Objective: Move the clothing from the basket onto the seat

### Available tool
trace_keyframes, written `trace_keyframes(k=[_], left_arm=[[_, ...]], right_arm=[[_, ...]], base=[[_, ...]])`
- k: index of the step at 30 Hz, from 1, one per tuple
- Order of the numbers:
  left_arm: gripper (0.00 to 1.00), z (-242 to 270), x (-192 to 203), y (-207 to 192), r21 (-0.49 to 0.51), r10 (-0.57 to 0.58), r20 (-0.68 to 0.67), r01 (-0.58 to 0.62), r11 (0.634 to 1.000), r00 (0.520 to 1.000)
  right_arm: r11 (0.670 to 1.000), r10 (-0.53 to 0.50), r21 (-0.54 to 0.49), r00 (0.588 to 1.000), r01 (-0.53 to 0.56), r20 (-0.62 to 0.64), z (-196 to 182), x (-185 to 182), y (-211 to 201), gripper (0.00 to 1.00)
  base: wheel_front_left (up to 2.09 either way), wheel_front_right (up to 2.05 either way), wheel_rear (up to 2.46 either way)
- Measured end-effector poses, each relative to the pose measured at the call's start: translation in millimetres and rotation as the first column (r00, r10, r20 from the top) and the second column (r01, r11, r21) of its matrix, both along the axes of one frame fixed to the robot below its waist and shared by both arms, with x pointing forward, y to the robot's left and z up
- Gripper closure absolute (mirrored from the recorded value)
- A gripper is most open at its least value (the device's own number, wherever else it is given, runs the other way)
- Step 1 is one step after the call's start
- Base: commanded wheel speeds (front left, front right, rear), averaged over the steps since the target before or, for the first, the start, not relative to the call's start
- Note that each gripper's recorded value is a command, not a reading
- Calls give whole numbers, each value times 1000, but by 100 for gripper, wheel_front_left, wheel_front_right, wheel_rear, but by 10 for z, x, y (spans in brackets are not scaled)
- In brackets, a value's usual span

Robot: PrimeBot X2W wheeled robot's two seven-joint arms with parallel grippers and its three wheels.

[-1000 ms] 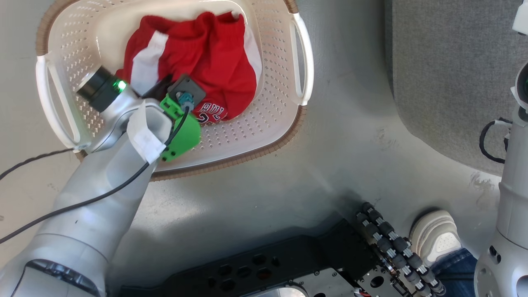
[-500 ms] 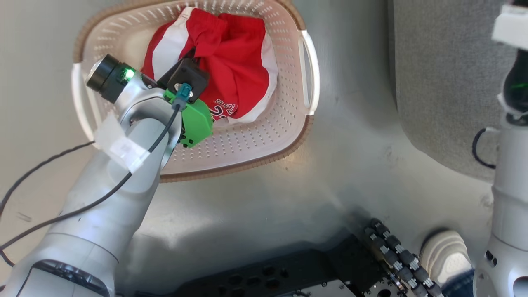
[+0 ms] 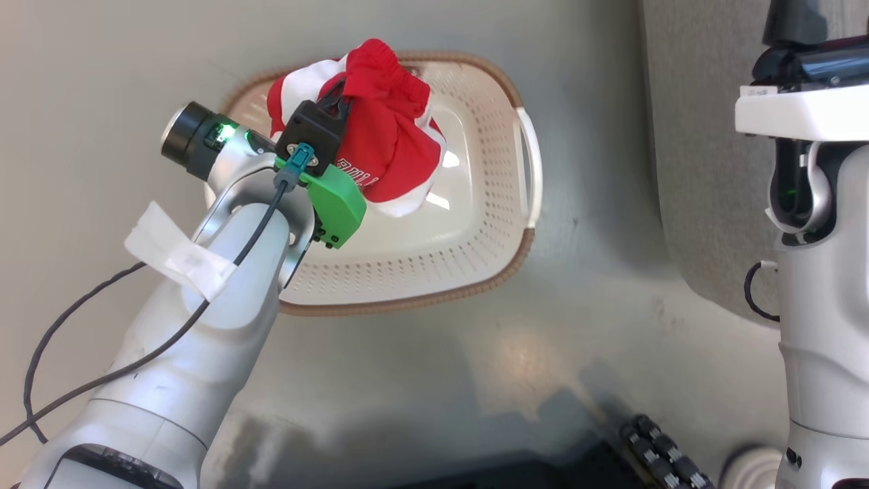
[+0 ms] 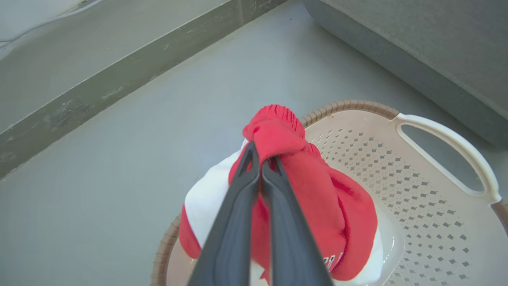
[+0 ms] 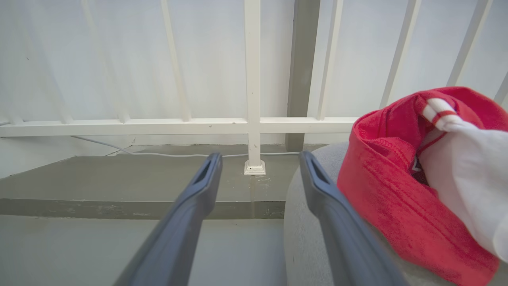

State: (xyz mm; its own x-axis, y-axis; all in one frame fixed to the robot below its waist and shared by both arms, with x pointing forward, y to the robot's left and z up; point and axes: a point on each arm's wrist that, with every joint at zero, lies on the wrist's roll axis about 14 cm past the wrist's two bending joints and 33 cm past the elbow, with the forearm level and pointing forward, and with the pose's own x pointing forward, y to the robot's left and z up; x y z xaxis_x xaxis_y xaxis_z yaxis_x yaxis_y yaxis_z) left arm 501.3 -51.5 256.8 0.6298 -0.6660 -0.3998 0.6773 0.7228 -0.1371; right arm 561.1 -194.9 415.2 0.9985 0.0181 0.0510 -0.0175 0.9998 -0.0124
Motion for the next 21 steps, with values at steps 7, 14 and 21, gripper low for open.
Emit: trace_keyframes(k=[7, 14, 21], left_arm=[[100, 595, 225, 143, -46, 77, 107, -73, 996, 991], [100, 1453, 380, 325, -111, 152, 249, -128, 986, 957], [100, 2023, 373, 435, -170, 199, 322, -150, 974, 926]], right_arm=[[999, 30, 25, 999, -31, 25, 235, -68, 130, 0], [997, 57, 51, 998, -58, 13, 416, -301, 267, 0], [991, 120, 62, 993, -121, 12, 555, -488, 479, 0]], base=[[0, 0, 0], [0, 0, 0], [0, 0, 0]])
